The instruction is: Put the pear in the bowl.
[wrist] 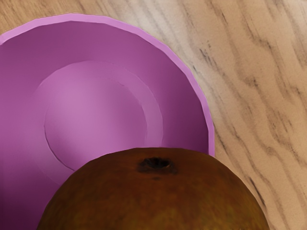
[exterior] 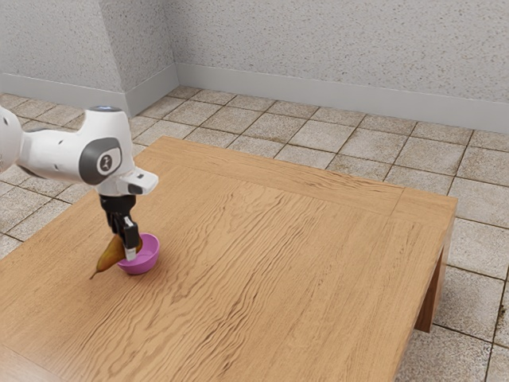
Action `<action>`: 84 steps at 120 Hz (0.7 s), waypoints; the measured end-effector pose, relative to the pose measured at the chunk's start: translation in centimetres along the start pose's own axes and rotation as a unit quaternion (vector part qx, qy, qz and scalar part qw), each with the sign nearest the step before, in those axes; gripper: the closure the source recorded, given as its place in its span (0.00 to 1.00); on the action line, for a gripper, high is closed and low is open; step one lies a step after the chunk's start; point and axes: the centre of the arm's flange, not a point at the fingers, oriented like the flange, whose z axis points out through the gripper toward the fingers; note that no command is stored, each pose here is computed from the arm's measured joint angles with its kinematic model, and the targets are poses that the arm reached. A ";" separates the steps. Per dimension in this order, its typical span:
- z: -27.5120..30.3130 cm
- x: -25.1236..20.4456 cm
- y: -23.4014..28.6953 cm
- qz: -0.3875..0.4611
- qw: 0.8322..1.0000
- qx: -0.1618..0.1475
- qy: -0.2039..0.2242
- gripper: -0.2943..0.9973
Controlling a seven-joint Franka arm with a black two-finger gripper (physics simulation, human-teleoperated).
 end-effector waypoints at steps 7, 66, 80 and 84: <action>-0.1 0.5 -0.3 0.001 1.000 0.001 0.002 0.47; 0.4 1.4 -1.4 0.001 1.000 -0.006 0.002 0.31; -1.8 1.8 -1.2 0.004 1.000 0.008 0.018 0.27; -3.0 1.9 -0.8 0.004 1.000 0.014 0.025 0.27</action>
